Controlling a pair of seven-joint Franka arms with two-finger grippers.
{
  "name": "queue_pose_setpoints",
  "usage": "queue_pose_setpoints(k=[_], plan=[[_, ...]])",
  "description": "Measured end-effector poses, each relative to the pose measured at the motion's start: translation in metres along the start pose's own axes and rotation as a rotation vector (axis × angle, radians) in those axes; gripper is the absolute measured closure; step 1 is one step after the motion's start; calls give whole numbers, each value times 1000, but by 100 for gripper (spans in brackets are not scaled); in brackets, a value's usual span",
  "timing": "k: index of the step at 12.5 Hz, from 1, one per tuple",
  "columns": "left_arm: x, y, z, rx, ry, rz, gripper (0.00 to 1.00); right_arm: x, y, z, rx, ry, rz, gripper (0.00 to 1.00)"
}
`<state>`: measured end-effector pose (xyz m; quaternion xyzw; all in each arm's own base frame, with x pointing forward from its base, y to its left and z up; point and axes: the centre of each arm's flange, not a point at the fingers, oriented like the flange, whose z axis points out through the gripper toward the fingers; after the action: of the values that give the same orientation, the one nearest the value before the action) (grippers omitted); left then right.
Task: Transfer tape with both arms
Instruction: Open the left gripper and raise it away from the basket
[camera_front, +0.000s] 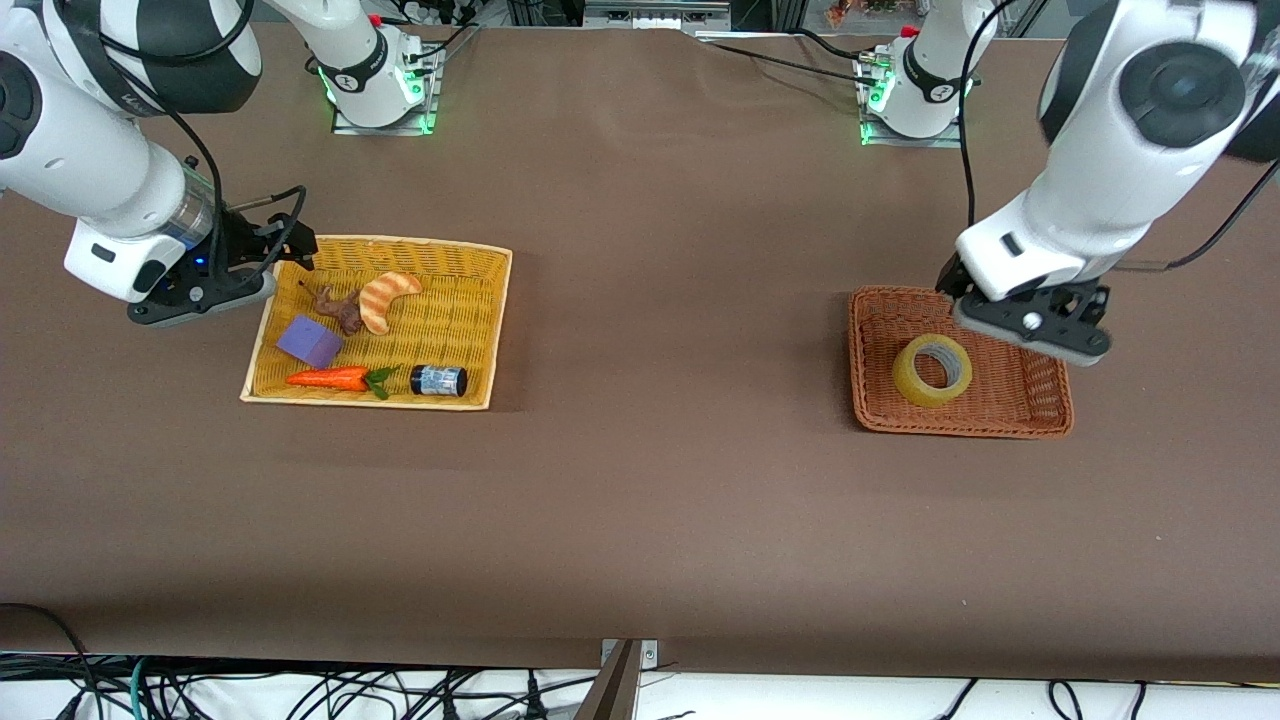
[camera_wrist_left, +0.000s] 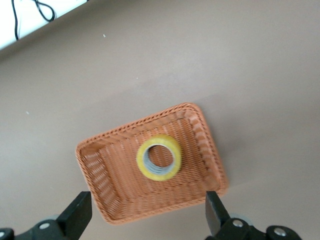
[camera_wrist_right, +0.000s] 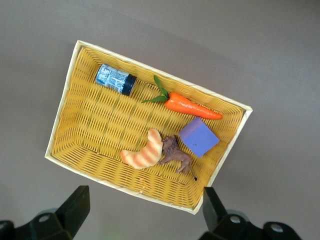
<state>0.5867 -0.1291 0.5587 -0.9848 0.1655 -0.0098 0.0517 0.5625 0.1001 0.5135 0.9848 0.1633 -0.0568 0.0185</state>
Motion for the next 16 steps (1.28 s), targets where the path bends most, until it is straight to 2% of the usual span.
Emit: queue_pose_setpoints(k=[2, 4, 7, 16], plan=[[-15, -42, -15, -78, 30, -113, 0, 0, 0, 0, 0, 0, 0, 0], [-26, -72, -18, -86, 37, -174, 0, 0, 0, 0, 0, 0, 0, 0], [-32, -61, -5, -89, 5, -172, 0, 0, 0, -1, -1, 1, 0, 0], [-36, -60, -4, -92, -23, -175, 0, -1, -1, -7, -1, 9, -1, 0]])
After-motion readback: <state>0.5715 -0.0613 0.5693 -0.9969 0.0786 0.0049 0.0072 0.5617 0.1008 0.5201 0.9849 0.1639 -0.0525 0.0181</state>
